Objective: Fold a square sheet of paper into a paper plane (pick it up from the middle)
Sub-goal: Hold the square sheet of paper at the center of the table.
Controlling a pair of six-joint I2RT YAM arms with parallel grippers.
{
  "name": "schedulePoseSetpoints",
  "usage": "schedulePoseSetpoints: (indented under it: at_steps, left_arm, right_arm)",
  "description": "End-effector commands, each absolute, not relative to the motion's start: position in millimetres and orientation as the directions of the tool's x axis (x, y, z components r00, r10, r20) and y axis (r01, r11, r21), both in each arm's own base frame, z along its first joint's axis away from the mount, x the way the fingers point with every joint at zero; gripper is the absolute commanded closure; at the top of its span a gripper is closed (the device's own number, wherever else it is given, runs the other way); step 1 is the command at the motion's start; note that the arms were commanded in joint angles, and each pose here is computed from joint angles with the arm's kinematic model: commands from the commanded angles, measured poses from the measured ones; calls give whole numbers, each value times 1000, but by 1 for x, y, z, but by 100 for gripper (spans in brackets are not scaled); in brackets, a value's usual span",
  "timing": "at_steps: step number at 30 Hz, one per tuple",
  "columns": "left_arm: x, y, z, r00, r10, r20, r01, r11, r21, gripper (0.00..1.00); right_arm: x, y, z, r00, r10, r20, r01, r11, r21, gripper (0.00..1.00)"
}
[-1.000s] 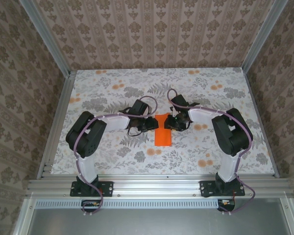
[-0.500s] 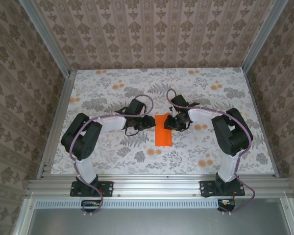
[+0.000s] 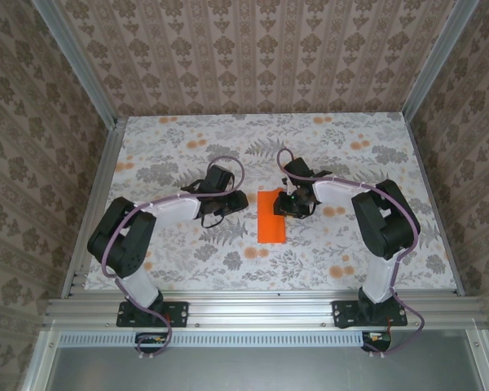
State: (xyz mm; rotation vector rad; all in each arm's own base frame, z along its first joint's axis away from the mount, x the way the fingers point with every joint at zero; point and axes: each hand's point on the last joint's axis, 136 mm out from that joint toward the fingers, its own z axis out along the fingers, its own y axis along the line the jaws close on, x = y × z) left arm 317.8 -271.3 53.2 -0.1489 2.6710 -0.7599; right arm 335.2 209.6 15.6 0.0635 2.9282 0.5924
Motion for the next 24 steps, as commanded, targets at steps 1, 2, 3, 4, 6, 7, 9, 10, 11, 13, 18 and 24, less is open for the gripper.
schedulePoseSetpoints:
  at_steps: [1, 2, 3, 4, 6, 7, 9, 10, 11, 13, 18, 24]
  left_arm:
    - [316, -265, 52, -928, -215, -305, -28, 855, -518, 61]
    - [316, -265, 52, -928, -215, -305, -27, 854, -520, 61]
    - [316, -266, 52, -929, -212, -304, -25, 853, -521, 61]
    - [316, -266, 53, -929, -212, -304, -23, 852, -522, 61]
    - [316, -268, 53, -929, -208, -305, -17, 850, -527, 61]
    - [316, -268, 54, -929, -209, -305, -17, 849, -529, 61]
    - [315, -269, 54, -930, -204, -304, -12, 847, -531, 61]
    - [316, -269, 55, -930, -202, -307, -8, 846, -534, 61]
    - [316, -270, 55, -931, -200, -305, -6, 845, -535, 61]
    - [316, -272, 56, -932, -195, -306, 1, 842, -540, 61]
    - [315, -275, 57, -934, -187, -305, 13, 835, -551, 61]
    - [316, -280, 59, -935, -186, -301, 20, 822, -570, 61]
  right_arm:
    - [318, 191, -15, -994, 90, -66, 66, 952, 298, 68]
    - [319, 191, -15, -994, 93, -65, 69, 951, 303, 68]
    - [318, 192, -15, -994, 93, -64, 70, 950, 306, 69]
    - [319, 192, -15, -993, 94, -66, 69, 949, 306, 68]
    - [318, 192, -15, -994, 92, -63, 68, 949, 308, 68]
    - [318, 192, -15, -994, 88, -64, 65, 949, 308, 69]
    - [318, 192, -15, -995, 81, -65, 58, 949, 309, 69]
    - [318, 192, -15, -995, 78, -67, 54, 950, 308, 69]
    - [318, 192, -15, -995, 74, -69, 49, 950, 310, 69]
    - [317, 194, -15, -996, 61, -68, 36, 947, 320, 69]
    - [314, 200, -16, -998, 28, -64, 4, 937, 349, 68]
    - [315, 200, -16, -997, -4, -71, -29, 935, 354, 68]
